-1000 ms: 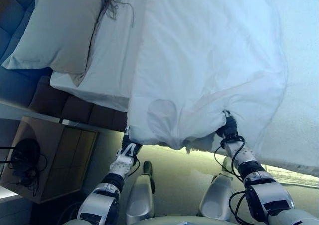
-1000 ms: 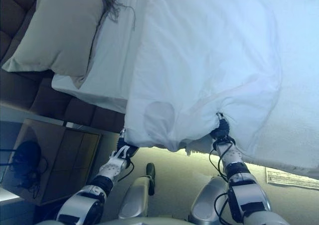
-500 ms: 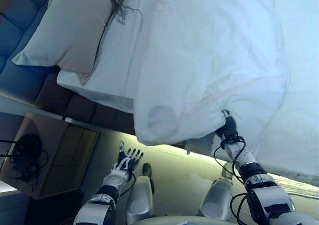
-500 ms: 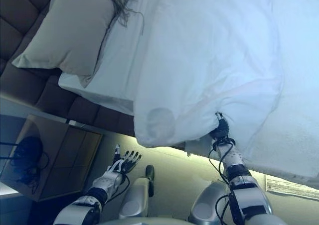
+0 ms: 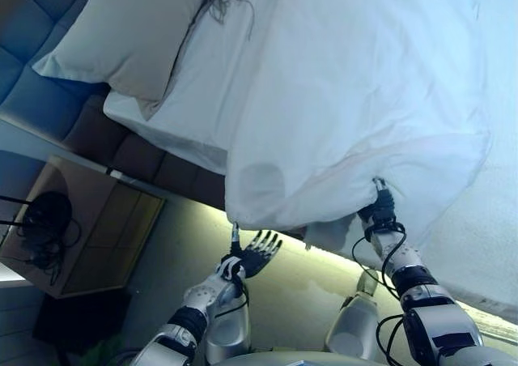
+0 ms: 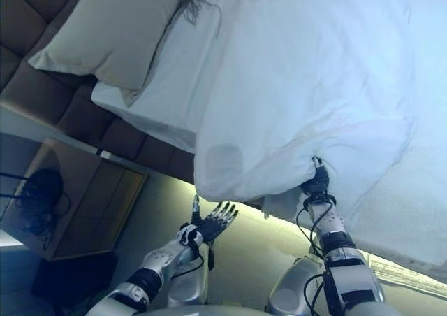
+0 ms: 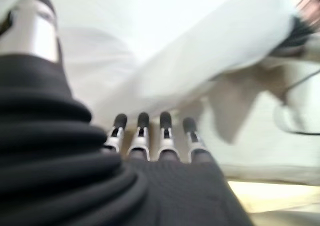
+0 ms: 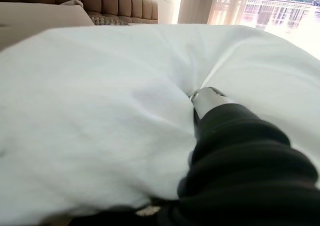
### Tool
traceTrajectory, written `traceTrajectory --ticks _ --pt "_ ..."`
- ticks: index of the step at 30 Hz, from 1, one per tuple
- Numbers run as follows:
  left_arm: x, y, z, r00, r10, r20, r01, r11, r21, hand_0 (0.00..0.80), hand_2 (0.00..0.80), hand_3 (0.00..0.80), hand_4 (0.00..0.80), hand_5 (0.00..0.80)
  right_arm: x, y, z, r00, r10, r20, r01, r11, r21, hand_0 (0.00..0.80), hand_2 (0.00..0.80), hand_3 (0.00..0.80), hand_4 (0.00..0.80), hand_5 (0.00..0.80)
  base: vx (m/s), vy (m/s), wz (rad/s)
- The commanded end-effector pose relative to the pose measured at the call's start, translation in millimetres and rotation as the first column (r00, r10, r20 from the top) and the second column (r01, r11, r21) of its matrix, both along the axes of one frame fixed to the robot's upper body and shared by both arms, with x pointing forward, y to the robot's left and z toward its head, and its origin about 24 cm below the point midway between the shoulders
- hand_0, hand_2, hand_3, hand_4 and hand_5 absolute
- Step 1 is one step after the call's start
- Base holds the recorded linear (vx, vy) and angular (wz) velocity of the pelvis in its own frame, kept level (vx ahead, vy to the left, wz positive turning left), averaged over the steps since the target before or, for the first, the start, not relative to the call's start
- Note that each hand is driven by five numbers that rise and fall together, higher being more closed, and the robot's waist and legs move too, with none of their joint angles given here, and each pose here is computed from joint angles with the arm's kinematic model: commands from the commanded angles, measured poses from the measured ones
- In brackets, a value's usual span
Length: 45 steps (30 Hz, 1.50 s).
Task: Make the bed neatly
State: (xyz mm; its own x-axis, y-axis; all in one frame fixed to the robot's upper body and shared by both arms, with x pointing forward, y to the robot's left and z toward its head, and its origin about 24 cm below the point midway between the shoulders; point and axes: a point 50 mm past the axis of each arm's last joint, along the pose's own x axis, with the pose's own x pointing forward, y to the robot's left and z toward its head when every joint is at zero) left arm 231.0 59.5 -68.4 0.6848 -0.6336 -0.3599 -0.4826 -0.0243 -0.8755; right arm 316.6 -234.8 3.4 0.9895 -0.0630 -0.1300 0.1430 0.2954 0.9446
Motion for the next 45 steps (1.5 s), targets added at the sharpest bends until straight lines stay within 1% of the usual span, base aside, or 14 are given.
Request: traceTrajectory --ticks 1,4,8,13,19,24,25,26,27,29,35,40,43,45 --pt "12 -13 20 0.998 -0.054 0.035 0.056 0.996 -0.068 0.0 0.0 0.0 0.0 0.0 37 15 70 0.954 0.022 0.298 -0.035 0.999 0.038 0.8 0.8 0.8 0.8 0.8 -0.073 -0.071 -0.02" --pt "20 -21 24 0.997 -0.072 0.023 0.073 0.997 -0.039 0.0 0.0 0.0 0.0 0.0 43 24 86 0.939 0.035 0.342 -0.055 0.997 0.048 0.8 0.8 0.8 0.8 0.8 -0.088 -0.046 -0.06" --pt "36 -49 43 0.992 -0.117 0.053 0.118 0.993 -0.022 0.0 0.0 0.0 0.0 0.0 54 39 114 0.905 0.061 0.42 -0.094 0.994 0.059 0.8 0.8 0.8 0.8 0.8 -0.107 -0.015 -0.01" --pt "54 -63 62 0.989 -0.097 0.112 0.097 0.995 0.006 0.0 0.0 0.0 0.0 0.0 62 60 151 0.854 0.113 0.507 -0.156 0.987 0.042 0.8 0.8 0.8 0.8 0.8 -0.11 0.009 -0.12" --pt "86 -50 86 0.983 0.034 0.183 -0.043 0.998 0.045 0.0 0.0 0.0 0.0 0.0 60 79 175 0.808 0.181 0.56 -0.224 0.975 0.008 0.8 0.8 0.8 0.8 0.8 -0.069 0.11 -0.06" --pt "113 -17 98 0.963 0.161 0.214 -0.203 0.961 0.189 0.0 0.0 0.0 0.0 0.0 58 87 186 0.783 0.229 0.578 -0.246 0.968 -0.05 0.8 0.8 0.8 0.8 0.8 -0.036 0.114 -0.11" --pt "117 -11 100 0.961 0.179 0.211 -0.223 0.952 0.208 0.248 0.248 0.248 0.248 0.248 58 87 187 0.781 0.232 0.579 -0.246 0.968 -0.057 0.8 0.8 0.8 0.8 0.8 -0.015 0.096 -0.16" --pt "122 0 101 0.957 0.207 0.204 -0.254 0.937 0.241 0.602 0.602 0.602 0.602 0.602 57 87 187 0.78 0.233 0.581 -0.246 0.968 -0.058 0.8 0.8 0.8 0.8 0.8 -0.01 0.084 -0.13" --pt "125 10 101 0.952 0.231 0.2 -0.279 0.924 0.262 0.8 0.8 0.8 0.8 0.8 56 86 188 0.779 0.233 0.582 -0.245 0.968 -0.059 0.8 0.8 0.8 0.8 0.8 -0.014 0.078 -0.09" --pt "131 29 102 0.94 0.275 0.203 -0.327 0.897 0.298 0.8 0.8 0.8 0.8 0.8 55 83 187 0.779 0.234 0.582 -0.243 0.968 -0.064 0.8 0.8 0.8 0.8 0.8 -0.023 0.088 -0.05" --pt "132 61 93 0.911 0.375 0.173 -0.412 0.852 0.324 0.8 0.8 0.8 0.8 0.8 53 75 174 0.805 0.218 0.552 -0.225 0.973 -0.055 0.8 0.8 0.8 0.8 0.8 -0.004 0.047 -0.12" --pt "125 67 82 0.906 0.382 0.182 -0.422 0.845 0.328 0.8 0.8 0.8 0.8 0.8 51 59 150 0.846 0.165 0.507 -0.182 0.983 -0.016 0.8 0.8 0.8 0.8 0.8 0.0 -0.001 -0.06" --pt "122 76 77 0.898 0.392 0.199 -0.439 0.818 0.372 0.8 0.8 0.8 0.8 0.8 50 47 137 0.868 0.128 0.48 -0.139 0.99 -0.013 0.8 0.8 0.8 0.8 0.8 0.0 -0.018 0.05" --pt "123 90 77 0.887 0.411 0.21 -0.462 0.789 0.406 0.8 0.8 0.8 0.8 0.8 47 39 123 0.884 0.108 0.454 -0.117 0.993 -0.009 0.8 0.8 0.8 0.8 0.8 0.002 -0.018 0.04"
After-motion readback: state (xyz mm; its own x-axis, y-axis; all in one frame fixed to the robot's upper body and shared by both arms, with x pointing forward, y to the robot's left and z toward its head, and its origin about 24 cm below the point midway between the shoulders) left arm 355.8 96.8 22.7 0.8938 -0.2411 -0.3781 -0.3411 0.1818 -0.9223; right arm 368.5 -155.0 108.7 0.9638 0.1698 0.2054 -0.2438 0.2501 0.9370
